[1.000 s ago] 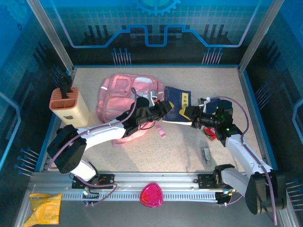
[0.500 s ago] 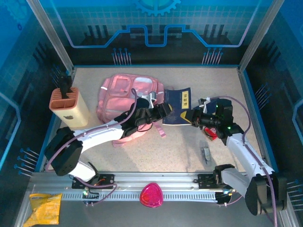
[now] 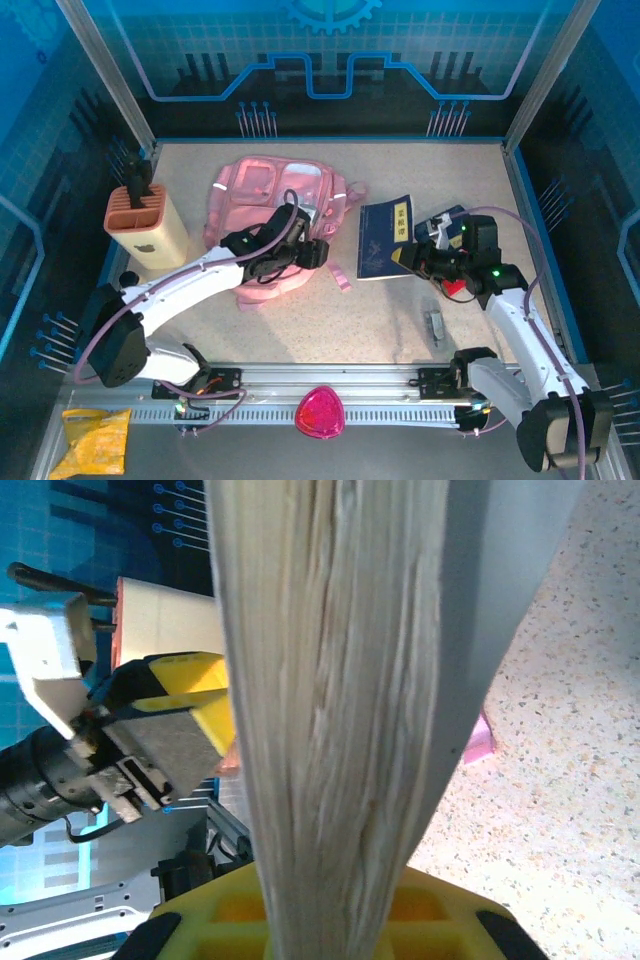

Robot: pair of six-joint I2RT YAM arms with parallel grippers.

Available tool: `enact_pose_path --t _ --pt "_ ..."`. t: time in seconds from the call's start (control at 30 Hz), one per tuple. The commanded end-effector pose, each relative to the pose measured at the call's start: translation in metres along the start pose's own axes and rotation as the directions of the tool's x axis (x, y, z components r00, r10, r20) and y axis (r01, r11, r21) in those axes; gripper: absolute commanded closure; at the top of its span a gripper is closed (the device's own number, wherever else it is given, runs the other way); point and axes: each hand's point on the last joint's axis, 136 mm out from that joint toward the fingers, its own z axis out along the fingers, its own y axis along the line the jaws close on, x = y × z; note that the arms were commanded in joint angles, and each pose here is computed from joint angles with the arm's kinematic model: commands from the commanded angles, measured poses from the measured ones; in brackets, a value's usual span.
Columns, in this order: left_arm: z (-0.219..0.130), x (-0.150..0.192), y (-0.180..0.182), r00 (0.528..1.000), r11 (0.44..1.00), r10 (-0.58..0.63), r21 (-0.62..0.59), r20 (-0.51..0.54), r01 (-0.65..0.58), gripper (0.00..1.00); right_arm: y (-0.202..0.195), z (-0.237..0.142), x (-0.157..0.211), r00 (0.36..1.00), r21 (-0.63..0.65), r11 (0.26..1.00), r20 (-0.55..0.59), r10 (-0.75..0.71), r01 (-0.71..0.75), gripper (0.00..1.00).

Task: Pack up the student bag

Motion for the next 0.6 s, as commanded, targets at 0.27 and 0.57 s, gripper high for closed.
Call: enact_pose_path --t 0.27,0.57 --pt "0.035 0.035 0.054 0.958 0.968 0.145 -0.164 -0.249 -0.189 0.39 0.004 -0.007 -0.004 0.999 0.011 0.999 0.019 -0.048 0.048 1.00" --pt "0.043 0.058 0.055 0.937 0.985 0.125 -0.075 -0.326 -0.158 0.59 0.001 -0.005 -0.005 0.999 0.011 0.999 0.016 -0.041 0.040 1.00"
